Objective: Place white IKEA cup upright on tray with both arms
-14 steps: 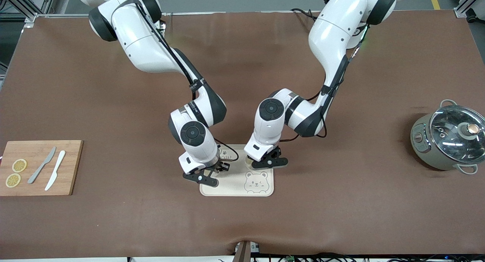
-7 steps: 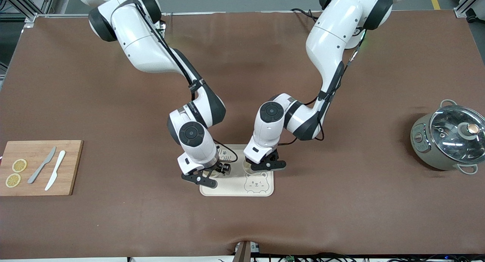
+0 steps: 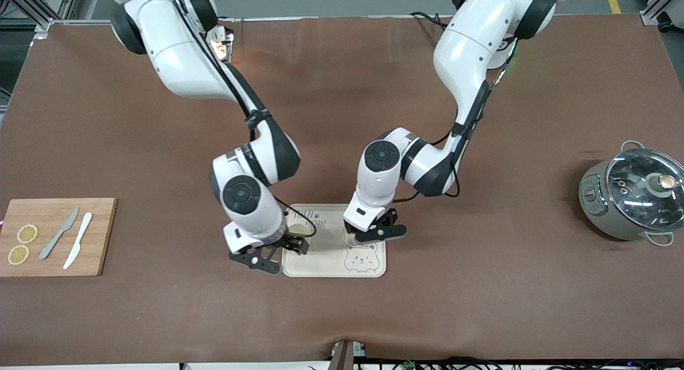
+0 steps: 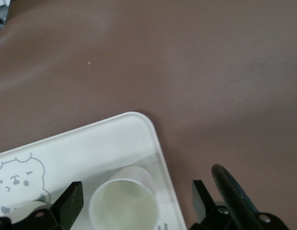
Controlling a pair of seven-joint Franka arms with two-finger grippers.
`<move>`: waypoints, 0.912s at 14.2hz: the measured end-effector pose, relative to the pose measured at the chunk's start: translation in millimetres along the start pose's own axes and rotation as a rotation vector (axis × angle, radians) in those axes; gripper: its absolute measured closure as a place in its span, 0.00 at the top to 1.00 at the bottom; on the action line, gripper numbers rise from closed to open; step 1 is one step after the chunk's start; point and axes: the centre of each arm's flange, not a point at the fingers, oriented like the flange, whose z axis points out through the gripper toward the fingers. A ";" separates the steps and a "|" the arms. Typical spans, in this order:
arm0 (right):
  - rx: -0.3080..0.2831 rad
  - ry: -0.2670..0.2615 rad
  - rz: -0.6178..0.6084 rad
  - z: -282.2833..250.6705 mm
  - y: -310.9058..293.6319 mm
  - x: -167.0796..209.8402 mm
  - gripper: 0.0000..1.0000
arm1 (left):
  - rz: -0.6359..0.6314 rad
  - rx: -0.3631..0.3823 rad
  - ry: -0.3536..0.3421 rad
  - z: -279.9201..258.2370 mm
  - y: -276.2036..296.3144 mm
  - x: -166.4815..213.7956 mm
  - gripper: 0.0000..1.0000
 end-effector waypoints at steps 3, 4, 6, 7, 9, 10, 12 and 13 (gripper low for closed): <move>-0.014 -0.008 -0.051 -41.1 46.3 35.3 1.00 | 0.034 0.036 -0.031 -73.4 -44.2 53.8 1.00; -0.020 -0.013 -0.079 -53.2 62.6 45.8 1.00 | 0.072 0.038 -0.053 -100.2 -69.5 75.3 1.00; -0.022 -0.015 -0.135 -81.7 99.4 67.8 1.00 | 0.150 0.030 -0.071 -147.2 -132.2 119.9 1.00; -0.021 -0.011 -0.150 -98.3 119.0 78.4 1.00 | 0.181 0.029 -0.069 -164.1 -164.0 138.5 1.00; -0.030 -0.027 -0.155 -128.6 155.2 90.8 1.00 | 0.228 0.031 -0.056 -183.8 -218.3 166.6 1.00; -0.033 -0.034 -0.160 -141.8 168.8 93.9 1.00 | 0.245 0.034 -0.053 -187.3 -239.7 175.9 1.00; -0.034 -0.036 -0.172 -164.4 192.2 97.3 1.00 | 0.259 0.038 -0.053 -188.9 -268.9 187.8 1.00; -0.034 -0.037 -0.183 -173.0 204.7 97.9 1.00 | 0.261 0.038 -0.054 -190.1 -279.1 191.7 1.00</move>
